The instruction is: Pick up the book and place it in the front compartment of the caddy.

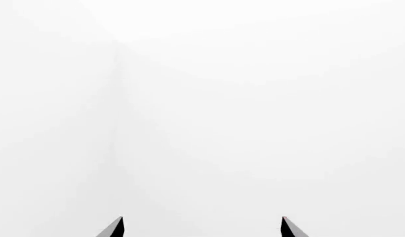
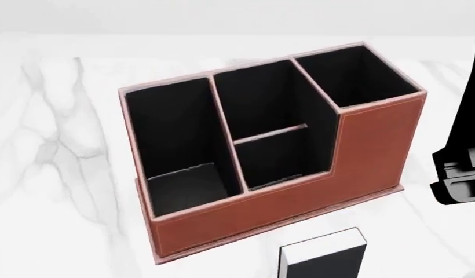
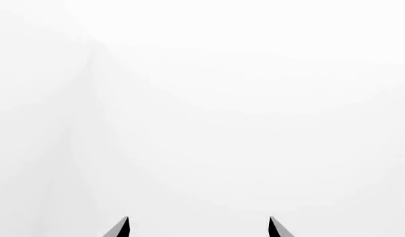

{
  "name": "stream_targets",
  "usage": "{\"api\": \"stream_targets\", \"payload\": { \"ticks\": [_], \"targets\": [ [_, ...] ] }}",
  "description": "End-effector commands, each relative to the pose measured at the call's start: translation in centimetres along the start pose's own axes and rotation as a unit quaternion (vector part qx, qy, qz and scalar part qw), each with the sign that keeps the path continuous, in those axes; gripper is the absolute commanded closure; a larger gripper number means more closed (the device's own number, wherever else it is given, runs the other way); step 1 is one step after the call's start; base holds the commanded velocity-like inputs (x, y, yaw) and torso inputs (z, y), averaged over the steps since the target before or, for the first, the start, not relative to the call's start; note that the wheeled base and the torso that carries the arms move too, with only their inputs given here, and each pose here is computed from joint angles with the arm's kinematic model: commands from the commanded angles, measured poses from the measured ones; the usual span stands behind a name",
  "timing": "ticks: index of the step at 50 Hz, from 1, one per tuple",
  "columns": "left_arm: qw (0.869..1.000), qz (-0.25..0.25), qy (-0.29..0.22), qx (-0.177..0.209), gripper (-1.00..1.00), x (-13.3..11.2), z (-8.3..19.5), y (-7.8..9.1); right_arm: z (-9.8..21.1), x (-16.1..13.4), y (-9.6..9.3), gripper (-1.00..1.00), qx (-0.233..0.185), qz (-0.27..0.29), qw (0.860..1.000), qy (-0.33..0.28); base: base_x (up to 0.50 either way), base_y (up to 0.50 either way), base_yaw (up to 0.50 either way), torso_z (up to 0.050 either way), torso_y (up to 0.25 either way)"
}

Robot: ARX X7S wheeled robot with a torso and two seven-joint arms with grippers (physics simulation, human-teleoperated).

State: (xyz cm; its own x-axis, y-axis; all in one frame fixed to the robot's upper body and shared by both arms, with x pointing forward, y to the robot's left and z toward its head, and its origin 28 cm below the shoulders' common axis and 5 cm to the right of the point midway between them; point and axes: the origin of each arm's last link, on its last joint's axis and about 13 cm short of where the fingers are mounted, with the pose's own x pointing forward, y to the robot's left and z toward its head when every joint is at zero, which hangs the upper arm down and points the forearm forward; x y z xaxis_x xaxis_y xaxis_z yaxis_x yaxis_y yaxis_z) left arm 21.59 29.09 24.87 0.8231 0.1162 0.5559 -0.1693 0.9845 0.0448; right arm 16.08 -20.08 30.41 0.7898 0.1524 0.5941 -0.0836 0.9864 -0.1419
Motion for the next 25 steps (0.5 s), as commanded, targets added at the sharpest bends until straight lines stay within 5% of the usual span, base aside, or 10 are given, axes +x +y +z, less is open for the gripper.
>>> {"api": "stream_targets", "payload": {
  "ticks": [1, 25],
  "targets": [
    [1.000, 0.002, 0.001, -0.002, -1.00, -0.09, -0.10, 0.18, -0.08, -0.12, -0.15, -1.00, 0.006, -0.003, 1.000, -0.008, 0.50, 0.00, 0.00, 0.000, 0.000],
    [1.000, 0.005, 0.000, -0.001, -1.00, -0.07, -0.02, 0.36, -0.14, -0.06, -0.11, -1.00, 0.005, -0.002, 1.000, -0.007, 0.50, 0.00, 0.00, 0.000, 0.001]
  ]
}}
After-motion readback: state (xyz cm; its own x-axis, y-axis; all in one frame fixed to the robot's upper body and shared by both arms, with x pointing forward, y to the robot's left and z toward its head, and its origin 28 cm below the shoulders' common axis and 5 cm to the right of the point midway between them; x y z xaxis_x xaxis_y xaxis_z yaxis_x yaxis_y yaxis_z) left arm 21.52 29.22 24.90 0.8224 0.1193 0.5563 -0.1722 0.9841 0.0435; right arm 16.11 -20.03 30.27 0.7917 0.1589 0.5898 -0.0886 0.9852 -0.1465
